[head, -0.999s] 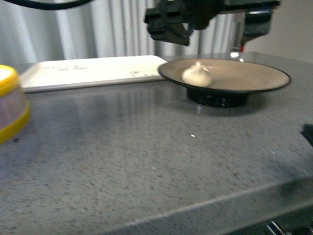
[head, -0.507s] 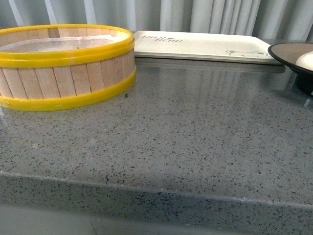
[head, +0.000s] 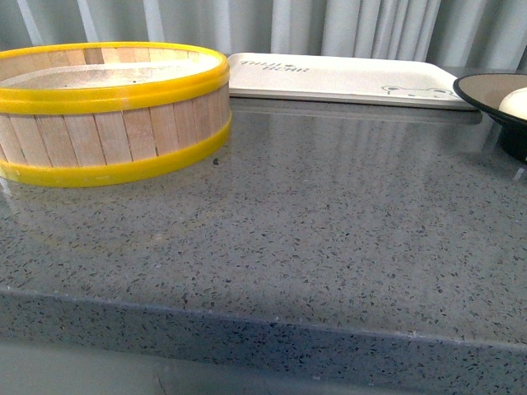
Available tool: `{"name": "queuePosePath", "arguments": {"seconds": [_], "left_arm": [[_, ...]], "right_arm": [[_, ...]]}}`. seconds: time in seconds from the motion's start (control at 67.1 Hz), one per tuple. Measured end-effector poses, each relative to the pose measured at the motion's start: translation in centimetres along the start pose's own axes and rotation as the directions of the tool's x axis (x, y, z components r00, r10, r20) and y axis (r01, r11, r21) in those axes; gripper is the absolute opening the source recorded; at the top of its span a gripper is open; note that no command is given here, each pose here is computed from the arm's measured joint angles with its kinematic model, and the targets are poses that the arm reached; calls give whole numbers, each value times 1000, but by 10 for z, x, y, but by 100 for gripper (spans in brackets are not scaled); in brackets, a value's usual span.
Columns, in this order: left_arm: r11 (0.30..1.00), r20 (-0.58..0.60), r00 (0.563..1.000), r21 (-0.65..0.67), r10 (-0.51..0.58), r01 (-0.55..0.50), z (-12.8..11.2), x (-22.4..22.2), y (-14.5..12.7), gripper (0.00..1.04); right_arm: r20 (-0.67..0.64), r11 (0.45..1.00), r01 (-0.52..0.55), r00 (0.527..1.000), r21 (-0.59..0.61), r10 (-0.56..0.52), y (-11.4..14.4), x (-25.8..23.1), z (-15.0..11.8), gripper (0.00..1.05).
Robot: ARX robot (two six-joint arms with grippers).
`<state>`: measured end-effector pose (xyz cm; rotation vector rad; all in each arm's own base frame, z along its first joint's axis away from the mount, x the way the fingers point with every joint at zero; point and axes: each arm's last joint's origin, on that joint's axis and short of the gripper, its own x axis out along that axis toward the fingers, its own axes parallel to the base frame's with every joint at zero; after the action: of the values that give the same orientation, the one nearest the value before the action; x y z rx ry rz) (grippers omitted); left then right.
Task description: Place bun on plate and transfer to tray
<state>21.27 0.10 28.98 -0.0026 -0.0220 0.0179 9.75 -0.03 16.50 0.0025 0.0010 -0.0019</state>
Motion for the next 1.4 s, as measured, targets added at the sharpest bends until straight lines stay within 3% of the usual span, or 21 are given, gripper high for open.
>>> {"name": "queuePosePath", "arguments": {"seconds": [0.134, 0.283, 0.671, 1.402], "left_arm": [[1000, -29, 999, 0, -19, 19, -38, -28, -1, 28], [1000, -29, 999, 0, -18, 18, -57, -43, 0, 4], [1000, -25, 1000, -1, -17, 17, -89, -69, 0, 4], [1000, -24, 1000, -1, -18, 18, -114, -96, 1, 4]], "right_arm": [[0, 1000, 0, 1000, 0, 0, 0, 0, 0, 96], [0, 1000, 0, 1000, 0, 0, 0, 0, 0, 96], [0, 1000, 0, 1000, 0, 0, 0, 0, 0, 96], [0, 1000, 0, 1000, 0, 0, 0, 0, 0, 96]]}}
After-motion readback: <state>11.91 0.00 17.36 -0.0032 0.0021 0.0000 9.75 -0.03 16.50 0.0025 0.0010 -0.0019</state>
